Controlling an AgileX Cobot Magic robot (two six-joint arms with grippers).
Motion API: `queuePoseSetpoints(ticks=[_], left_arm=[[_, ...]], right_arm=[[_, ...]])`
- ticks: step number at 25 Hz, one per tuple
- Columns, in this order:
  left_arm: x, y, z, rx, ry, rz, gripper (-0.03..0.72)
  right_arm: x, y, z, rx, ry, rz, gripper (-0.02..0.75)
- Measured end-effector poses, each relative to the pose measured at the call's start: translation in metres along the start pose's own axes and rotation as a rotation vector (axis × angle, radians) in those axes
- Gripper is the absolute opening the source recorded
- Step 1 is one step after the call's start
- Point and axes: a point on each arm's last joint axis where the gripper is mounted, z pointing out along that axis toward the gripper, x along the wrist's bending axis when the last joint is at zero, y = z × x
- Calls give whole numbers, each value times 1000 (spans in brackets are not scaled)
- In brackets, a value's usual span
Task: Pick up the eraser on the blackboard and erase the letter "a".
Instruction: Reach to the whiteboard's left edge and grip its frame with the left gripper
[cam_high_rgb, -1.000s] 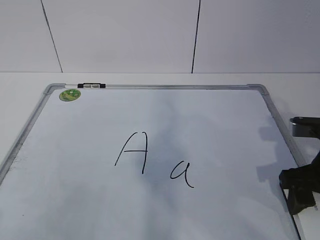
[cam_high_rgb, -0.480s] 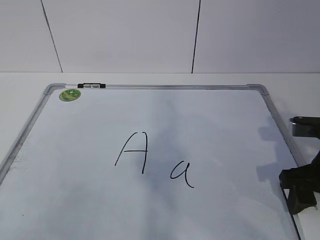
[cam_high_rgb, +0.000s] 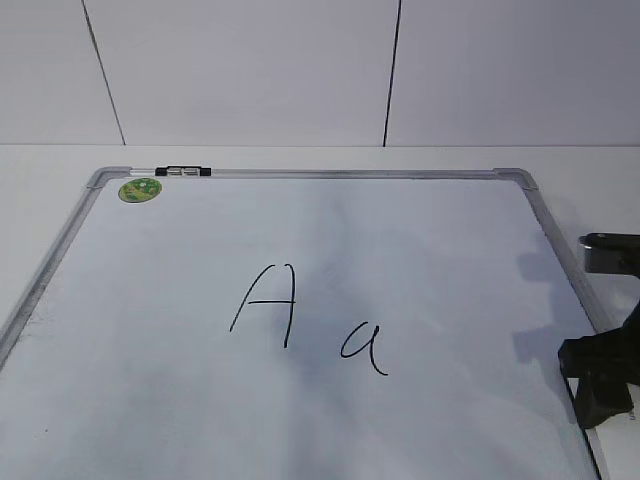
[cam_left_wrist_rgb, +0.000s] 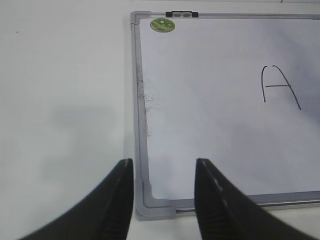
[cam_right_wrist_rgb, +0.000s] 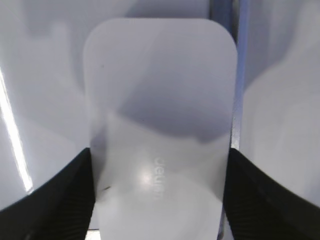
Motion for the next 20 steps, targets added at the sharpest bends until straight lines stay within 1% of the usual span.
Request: queuePoseSetpoints(ticks=[12, 20], left_arm=[[0, 0, 0, 0, 0, 0, 307], [-2, 0, 0, 0, -21, -10, 307]], right_arm=[[0, 1, -2, 16, -7, -1, 557], [2, 10, -20, 43, -24, -6, 557]])
